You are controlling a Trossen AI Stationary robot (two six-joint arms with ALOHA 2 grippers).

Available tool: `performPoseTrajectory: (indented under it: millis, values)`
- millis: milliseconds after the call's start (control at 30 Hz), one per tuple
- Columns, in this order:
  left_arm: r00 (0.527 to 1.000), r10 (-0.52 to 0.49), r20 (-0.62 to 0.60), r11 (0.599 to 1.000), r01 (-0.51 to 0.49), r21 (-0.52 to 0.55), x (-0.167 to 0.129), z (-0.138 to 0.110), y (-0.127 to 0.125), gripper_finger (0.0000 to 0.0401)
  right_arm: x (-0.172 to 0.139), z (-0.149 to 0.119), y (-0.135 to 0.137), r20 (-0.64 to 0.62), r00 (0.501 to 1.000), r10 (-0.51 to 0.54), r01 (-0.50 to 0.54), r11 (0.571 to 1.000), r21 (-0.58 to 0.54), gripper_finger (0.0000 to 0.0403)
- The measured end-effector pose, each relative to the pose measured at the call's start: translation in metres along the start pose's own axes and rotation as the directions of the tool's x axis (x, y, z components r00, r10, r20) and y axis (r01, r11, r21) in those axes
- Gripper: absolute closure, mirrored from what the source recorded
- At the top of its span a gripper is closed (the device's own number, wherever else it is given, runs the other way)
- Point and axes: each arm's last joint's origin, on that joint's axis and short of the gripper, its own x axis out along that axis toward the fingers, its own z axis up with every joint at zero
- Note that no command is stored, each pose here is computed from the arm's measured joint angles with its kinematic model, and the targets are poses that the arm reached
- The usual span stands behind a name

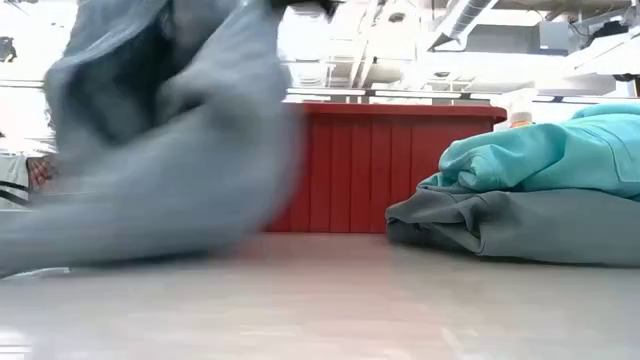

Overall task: Fold Laundry from Bin
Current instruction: Fold the blue shirt

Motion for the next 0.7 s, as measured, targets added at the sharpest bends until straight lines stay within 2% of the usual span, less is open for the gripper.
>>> performPoseTrajectory:
  millis: [167,233,300,400,467,533,567,633,700]
  values:
    - [0.969,-0.199,0.148,0.98,0.2,0.014,-0.01,0.018,-0.004,0.0401,-0.115,0.045,0.003,0.036,0.983,-0.178,0.18,0.983,-0.038,0.0386]
    - [0.956,-0.246,0.161,0.969,0.244,0.036,-0.011,0.02,-0.005,0.0401,-0.148,0.055,0.006,0.051,0.978,-0.202,0.203,0.979,-0.003,0.0386]
    - [0.957,-0.25,0.15,0.968,0.244,0.057,-0.011,0.019,-0.005,0.0401,-0.167,0.06,0.013,0.07,0.976,-0.208,0.205,0.978,0.049,0.0386]
    - [0.97,-0.222,0.099,0.974,0.215,0.076,-0.009,0.013,-0.004,0.0401,-0.154,0.056,0.017,-0.007,0.981,-0.195,0.194,0.975,0.106,0.0386]
    - [0.983,-0.175,0.055,0.981,0.17,0.089,-0.007,0.008,-0.003,0.0401,-0.122,0.048,0.019,-0.125,0.983,-0.135,0.152,0.978,0.142,0.0386]
    - [0.993,-0.12,0.004,0.988,0.119,0.099,-0.007,0.003,0.0,0.0401,-0.078,0.038,0.023,-0.235,0.972,-0.022,0.065,0.983,0.175,0.0386]
    - [0.996,-0.092,-0.021,0.991,0.094,0.095,-0.007,0.0,0.001,0.0401,-0.051,0.032,0.026,-0.283,0.958,0.051,0.005,0.981,0.192,0.0386]
    - [0.998,-0.036,-0.058,0.995,0.041,0.088,-0.007,-0.005,0.003,0.0401,-0.002,0.016,0.034,-0.39,0.897,0.207,-0.12,0.964,0.236,0.0381]
    - [0.997,0.006,-0.08,0.996,0.002,0.089,-0.007,-0.008,0.006,0.0401,0.025,0.003,0.039,-0.455,0.827,0.331,-0.213,0.932,0.293,0.0363]
